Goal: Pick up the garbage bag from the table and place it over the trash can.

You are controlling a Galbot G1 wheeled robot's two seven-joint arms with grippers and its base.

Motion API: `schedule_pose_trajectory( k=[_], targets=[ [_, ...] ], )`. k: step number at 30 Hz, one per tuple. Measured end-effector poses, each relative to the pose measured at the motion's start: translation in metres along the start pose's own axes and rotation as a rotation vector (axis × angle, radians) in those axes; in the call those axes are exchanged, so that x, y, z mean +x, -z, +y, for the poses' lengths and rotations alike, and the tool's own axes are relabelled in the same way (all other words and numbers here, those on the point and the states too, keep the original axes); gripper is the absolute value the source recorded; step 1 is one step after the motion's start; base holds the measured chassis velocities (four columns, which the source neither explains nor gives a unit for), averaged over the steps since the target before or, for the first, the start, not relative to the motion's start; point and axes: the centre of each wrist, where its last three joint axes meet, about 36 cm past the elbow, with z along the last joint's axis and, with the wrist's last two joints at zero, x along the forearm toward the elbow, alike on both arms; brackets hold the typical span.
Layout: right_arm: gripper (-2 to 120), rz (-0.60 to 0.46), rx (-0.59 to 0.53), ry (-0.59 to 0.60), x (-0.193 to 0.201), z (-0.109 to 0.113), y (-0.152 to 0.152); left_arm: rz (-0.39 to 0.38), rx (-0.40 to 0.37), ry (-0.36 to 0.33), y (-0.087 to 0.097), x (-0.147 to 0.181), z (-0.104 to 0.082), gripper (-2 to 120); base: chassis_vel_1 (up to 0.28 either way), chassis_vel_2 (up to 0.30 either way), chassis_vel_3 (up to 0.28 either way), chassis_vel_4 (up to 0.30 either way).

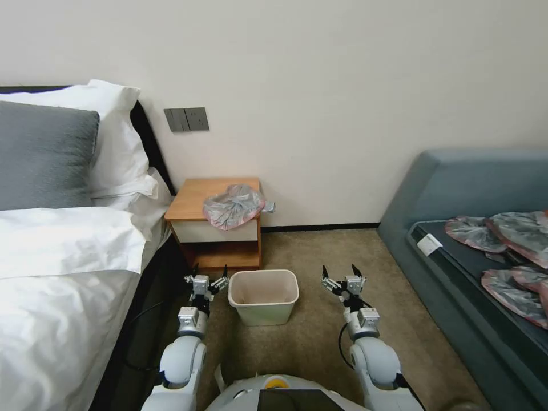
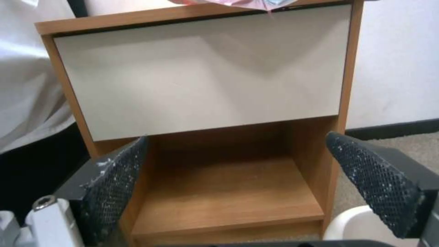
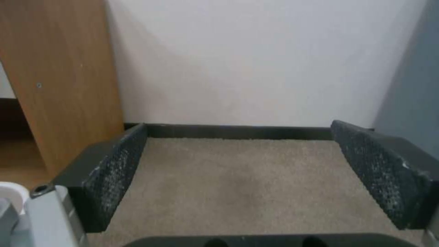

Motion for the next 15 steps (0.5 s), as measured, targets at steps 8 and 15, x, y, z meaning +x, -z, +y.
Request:
schedule_pose_trajectory(
  k=[8, 15],
  targets=[
    [100, 0.000, 0.000, 0.000, 0.0000, 0.0000, 0.0000, 0.000, 0.000, 0.000, 0.0000, 0.0000, 0.0000, 99, 0.000, 0.000, 0.000, 0.000],
    [100, 0.000, 0.000, 0.000, 0.0000, 0.0000, 0.0000, 0.000, 0.000, 0.000, 0.0000, 0.0000, 0.0000, 99, 0.000, 0.000, 0.000, 0.000]
  ],
)
